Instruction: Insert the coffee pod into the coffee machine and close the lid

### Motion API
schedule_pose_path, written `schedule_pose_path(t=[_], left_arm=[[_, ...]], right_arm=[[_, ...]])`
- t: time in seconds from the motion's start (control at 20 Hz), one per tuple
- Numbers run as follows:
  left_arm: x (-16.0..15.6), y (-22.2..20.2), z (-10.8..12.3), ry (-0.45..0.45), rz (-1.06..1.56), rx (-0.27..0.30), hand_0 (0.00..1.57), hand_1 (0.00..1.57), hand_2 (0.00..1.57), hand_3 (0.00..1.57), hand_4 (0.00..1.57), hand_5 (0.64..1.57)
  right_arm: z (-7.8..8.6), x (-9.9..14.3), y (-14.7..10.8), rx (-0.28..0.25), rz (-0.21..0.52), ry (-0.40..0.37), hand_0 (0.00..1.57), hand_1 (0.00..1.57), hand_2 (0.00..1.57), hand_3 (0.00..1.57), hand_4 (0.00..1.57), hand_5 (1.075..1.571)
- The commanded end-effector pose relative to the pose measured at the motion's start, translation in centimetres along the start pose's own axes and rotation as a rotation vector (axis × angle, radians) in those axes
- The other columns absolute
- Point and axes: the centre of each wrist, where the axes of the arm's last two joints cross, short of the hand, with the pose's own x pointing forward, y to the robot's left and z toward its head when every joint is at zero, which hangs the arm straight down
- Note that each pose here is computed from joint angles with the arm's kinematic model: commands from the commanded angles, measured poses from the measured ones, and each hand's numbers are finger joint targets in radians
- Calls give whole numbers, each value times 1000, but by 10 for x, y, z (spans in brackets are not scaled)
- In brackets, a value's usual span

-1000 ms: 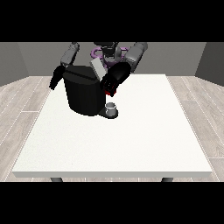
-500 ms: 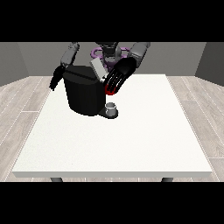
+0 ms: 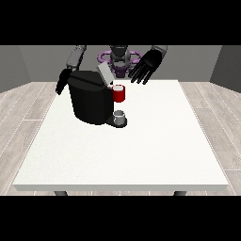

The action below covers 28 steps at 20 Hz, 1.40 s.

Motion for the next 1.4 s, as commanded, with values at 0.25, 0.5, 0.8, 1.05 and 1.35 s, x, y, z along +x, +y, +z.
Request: schedule_pose_path(t=[0.25, 0.5, 0.8, 1.05, 1.35], left_arm=[[-8, -134, 20, -36, 782, 68, 0, 0, 0, 0, 467, 1571], [-28, -228, 76, 101, 1046, 41, 0, 0, 0, 0, 394, 1571], [-56, -278, 142, 296, 1127, -69, 0, 0, 0, 0, 442, 1571], [-39, -294, 143, 324, 1137, -59, 0, 0, 0, 0, 404, 1571], [-39, -275, 142, 264, 1165, -23, 0, 0, 0, 0, 411, 1571]], right_arm=[[39, -64, -26, -73, 16, 181, 0, 0, 0, 0, 0, 1571], [62, -83, -35, -88, 37, 241, 0, 0, 0, 0, 0, 1571], [69, -67, -20, 20, -13, 189, 0, 0, 0, 0, 0, 1571], [39, -17, 3, 168, -79, 61, 0, 0, 0, 0, 0, 1571], [25, 8, -7, 227, 7, -40, 0, 0, 0, 0, 251, 1571]])
